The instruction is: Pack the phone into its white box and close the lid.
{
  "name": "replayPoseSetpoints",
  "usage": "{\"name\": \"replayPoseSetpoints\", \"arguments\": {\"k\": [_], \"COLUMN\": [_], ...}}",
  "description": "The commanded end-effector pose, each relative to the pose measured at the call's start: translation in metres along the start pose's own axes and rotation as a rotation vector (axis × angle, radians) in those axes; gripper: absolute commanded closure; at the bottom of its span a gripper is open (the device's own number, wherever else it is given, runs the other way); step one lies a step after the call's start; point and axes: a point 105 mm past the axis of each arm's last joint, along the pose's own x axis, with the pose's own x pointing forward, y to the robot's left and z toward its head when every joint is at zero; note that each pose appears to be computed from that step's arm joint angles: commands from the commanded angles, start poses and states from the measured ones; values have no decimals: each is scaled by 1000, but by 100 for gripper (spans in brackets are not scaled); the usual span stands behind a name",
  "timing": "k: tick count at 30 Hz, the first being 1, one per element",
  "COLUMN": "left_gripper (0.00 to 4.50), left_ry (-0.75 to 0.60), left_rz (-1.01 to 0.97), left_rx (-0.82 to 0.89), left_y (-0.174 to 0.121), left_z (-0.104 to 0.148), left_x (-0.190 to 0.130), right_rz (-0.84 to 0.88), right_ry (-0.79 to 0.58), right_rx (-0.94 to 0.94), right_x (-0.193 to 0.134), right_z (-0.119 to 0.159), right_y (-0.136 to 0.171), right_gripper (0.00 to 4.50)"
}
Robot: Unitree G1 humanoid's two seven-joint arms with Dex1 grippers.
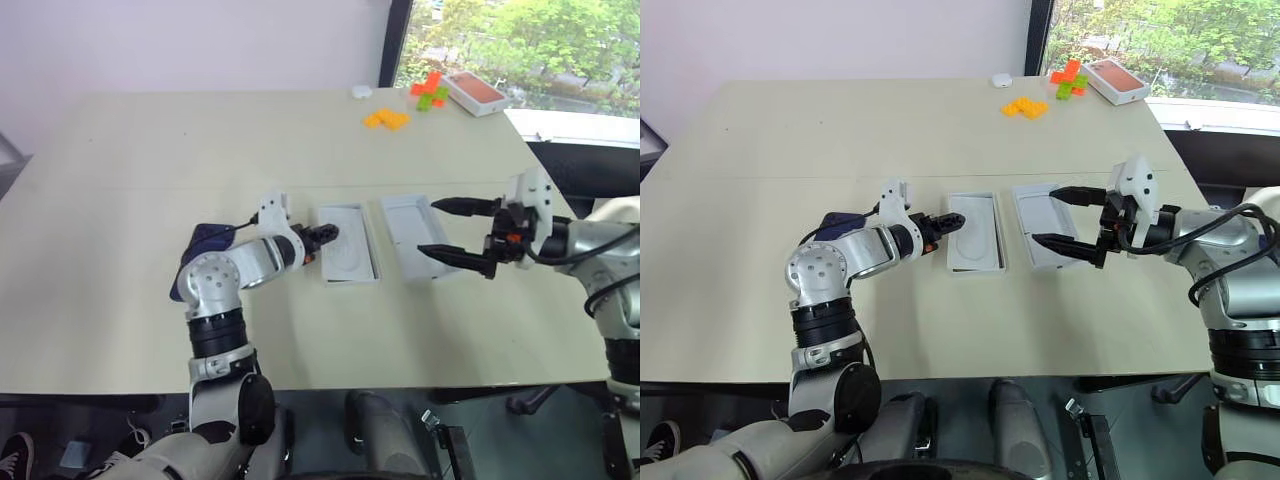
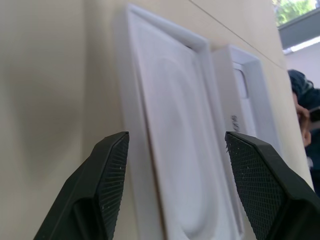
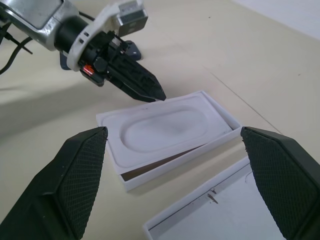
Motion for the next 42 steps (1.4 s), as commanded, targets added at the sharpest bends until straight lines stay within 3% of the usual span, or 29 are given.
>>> {"name": "replayPoseSetpoints", "arguments": {"k": [1, 5, 8, 13, 16, 23, 34, 42], "left_gripper": [117, 117, 117, 117, 111, 111, 111, 111], "left_ry": [-27, -111, -152, -186, -215, -266, -268, -263], "left_rz": [-97, -188, -187, -210, -264, -221, -243, -225], "left_rx": [118, 324, 404, 735, 784, 879, 912, 927], "left_y": [-22, -31, -17, 6, 25, 55, 53, 53], "left_z": [11, 29, 41, 51, 60, 69, 62, 61], "left_x": [-15, -44, -61, -92, -116, -137, -141, -139], "right_rz": [-8, -14, -39, -84, -150, -177, -84, -118], "right_ry": [-22, -16, 25, -26, 57, 118, 312, 435], "right_rx": [-53, 8, 30, 53, -15, -107, -231, -376], "right_x": [-1, 2, 9, 33, 59, 105, 143, 145], "right_z": [11, 10, 4, 14, 8, 7, -30, -53], "right_y": [-2, -5, -8, -11, -13, -1, 20, 4], "right_gripper": [0, 0, 0, 0, 85, 431, 441, 441]}}
